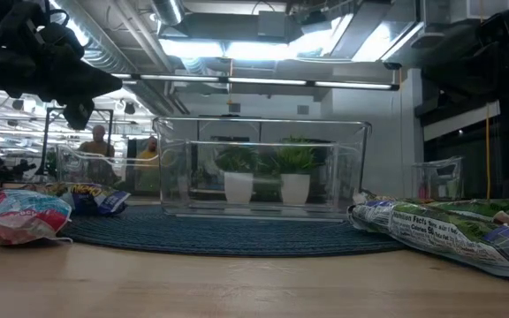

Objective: Pick and place Granola Bars by type
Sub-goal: Put the blue granola bar into the top left transparent bin

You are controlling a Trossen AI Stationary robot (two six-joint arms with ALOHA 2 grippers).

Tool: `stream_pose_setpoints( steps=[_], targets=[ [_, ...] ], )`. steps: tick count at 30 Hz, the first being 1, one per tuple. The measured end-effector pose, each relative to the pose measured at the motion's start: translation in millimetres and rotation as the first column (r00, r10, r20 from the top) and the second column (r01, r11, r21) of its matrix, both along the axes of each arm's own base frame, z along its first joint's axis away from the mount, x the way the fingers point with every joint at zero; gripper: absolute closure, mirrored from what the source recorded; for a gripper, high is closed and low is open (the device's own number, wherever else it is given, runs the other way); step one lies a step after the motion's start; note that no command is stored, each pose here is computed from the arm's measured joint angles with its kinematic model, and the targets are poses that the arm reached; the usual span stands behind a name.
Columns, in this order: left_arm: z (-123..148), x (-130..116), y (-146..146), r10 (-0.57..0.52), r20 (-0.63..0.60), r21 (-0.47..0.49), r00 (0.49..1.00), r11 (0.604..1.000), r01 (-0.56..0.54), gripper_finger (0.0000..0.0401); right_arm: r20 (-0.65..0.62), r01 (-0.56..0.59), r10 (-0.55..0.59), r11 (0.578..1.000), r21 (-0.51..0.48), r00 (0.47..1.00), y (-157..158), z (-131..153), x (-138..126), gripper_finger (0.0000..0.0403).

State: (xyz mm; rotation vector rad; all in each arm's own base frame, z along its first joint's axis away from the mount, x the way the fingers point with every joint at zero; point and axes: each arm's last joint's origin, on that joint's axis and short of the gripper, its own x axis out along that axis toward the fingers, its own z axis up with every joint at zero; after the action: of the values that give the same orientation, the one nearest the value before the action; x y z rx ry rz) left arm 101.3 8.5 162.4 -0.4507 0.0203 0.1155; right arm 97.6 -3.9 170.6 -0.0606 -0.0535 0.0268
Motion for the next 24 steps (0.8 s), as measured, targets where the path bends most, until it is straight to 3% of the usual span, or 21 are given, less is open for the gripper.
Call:
stream_pose_setpoints(
  steps=[10,14,19,24],
  targets=[
    [0,0,0,0.001,0.000,0.003,1.000,1.000,-0.001,0.0397,0.128,0.027,-0.026,1.000,-0.005,0.991,-1,12,-1,0.0370],
    [0,0,1,0.025,-0.012,0.121,1.000,0.992,-0.024,0.0397,0.147,0.074,-0.086,0.994,0.083,0.985,-2,14,-2,0.0370],
    [1,0,1,0.035,-0.017,0.210,0.999,0.977,-0.031,0.0397,0.169,0.093,-0.107,0.991,0.091,0.980,-3,16,-2,0.0370],
    [5,-1,4,0.138,0.018,0.276,0.990,0.951,-0.138,0.0397,0.185,0.116,-0.132,0.989,0.095,0.974,-4,18,-3,0.0370]
  ],
)
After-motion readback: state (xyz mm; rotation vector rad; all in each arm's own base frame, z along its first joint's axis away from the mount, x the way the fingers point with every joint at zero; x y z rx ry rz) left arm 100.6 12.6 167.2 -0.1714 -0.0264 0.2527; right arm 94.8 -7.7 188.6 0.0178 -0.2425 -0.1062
